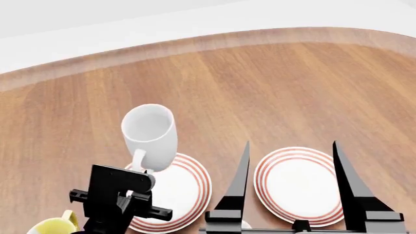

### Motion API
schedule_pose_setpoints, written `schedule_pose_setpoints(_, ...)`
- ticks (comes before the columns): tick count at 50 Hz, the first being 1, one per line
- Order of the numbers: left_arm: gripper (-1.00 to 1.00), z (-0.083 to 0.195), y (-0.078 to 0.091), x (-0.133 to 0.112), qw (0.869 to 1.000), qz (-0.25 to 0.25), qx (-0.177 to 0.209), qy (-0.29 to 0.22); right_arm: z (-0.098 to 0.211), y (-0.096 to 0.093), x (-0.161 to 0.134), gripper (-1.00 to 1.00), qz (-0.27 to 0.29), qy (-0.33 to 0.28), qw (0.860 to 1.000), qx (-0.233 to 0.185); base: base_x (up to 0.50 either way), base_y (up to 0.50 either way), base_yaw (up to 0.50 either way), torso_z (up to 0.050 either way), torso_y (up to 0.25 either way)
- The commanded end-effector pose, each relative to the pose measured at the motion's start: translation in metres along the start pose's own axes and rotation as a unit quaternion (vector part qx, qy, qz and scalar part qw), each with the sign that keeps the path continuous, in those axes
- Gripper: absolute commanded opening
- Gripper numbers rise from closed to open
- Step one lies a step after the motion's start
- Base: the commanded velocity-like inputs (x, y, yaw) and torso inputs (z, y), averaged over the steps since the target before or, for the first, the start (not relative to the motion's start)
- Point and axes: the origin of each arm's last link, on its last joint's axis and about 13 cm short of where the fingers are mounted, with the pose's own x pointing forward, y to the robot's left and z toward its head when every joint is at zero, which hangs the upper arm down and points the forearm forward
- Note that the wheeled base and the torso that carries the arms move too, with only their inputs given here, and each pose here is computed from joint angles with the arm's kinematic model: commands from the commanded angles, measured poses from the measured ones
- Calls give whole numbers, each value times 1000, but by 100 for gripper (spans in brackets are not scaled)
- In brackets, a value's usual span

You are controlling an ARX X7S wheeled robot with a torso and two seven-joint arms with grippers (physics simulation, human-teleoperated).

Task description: Put the white mug on the left plate.

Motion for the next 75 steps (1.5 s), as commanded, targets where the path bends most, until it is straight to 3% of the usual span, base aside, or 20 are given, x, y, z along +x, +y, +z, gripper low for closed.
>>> schedule_pose_setpoints(1, -100, -8, -1, 1, 1000, 0, 6, 6, 0, 0, 0, 100, 1, 1, 1000, 0, 0, 0, 0, 0, 0)
schedule_pose_setpoints(75, -100, -45, -1, -3, 998, -3, 2, 70, -1, 0, 0, 100, 1, 1, 1000, 7, 0, 0, 0, 0, 0)
